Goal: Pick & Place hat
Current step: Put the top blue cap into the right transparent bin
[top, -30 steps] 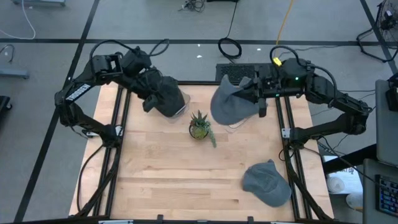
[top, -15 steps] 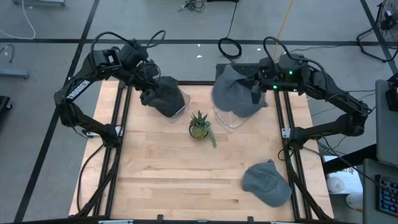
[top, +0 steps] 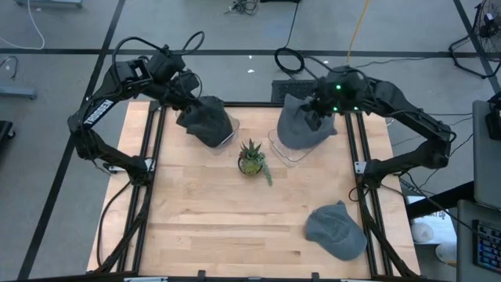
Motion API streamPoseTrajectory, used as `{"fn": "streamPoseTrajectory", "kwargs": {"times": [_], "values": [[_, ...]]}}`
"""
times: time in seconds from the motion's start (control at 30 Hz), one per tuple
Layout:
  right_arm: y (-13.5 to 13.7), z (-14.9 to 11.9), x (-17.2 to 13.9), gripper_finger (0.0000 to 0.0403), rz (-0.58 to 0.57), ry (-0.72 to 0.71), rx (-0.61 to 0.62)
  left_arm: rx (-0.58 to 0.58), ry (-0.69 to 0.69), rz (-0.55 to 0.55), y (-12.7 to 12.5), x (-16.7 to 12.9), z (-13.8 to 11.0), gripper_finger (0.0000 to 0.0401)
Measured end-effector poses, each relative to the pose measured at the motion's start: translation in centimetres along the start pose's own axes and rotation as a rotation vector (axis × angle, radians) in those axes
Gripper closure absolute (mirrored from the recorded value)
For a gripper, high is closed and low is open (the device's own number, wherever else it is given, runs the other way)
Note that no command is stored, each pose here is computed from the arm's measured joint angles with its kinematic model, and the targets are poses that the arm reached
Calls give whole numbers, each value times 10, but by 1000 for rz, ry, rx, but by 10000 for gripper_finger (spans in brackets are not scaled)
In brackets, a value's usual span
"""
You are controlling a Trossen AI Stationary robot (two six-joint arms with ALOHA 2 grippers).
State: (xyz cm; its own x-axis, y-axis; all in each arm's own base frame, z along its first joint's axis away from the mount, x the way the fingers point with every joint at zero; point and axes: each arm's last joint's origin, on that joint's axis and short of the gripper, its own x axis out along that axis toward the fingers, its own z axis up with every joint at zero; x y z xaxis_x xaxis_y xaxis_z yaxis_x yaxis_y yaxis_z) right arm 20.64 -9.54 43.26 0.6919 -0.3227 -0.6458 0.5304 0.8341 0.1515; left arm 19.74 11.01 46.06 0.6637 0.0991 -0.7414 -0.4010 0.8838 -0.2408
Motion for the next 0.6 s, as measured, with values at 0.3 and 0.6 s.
{"fn": "streamPoseTrajectory", "kwargs": {"times": [0.3, 0.6], "values": [[-19, -21, 28, 399, -66, 116, -1, -65, -41, -7, -1, 0, 4, 157], [-28, -43, 57, 399, -87, 176, 22, -53, -38, -13, -3, 0, 4, 153]]}}
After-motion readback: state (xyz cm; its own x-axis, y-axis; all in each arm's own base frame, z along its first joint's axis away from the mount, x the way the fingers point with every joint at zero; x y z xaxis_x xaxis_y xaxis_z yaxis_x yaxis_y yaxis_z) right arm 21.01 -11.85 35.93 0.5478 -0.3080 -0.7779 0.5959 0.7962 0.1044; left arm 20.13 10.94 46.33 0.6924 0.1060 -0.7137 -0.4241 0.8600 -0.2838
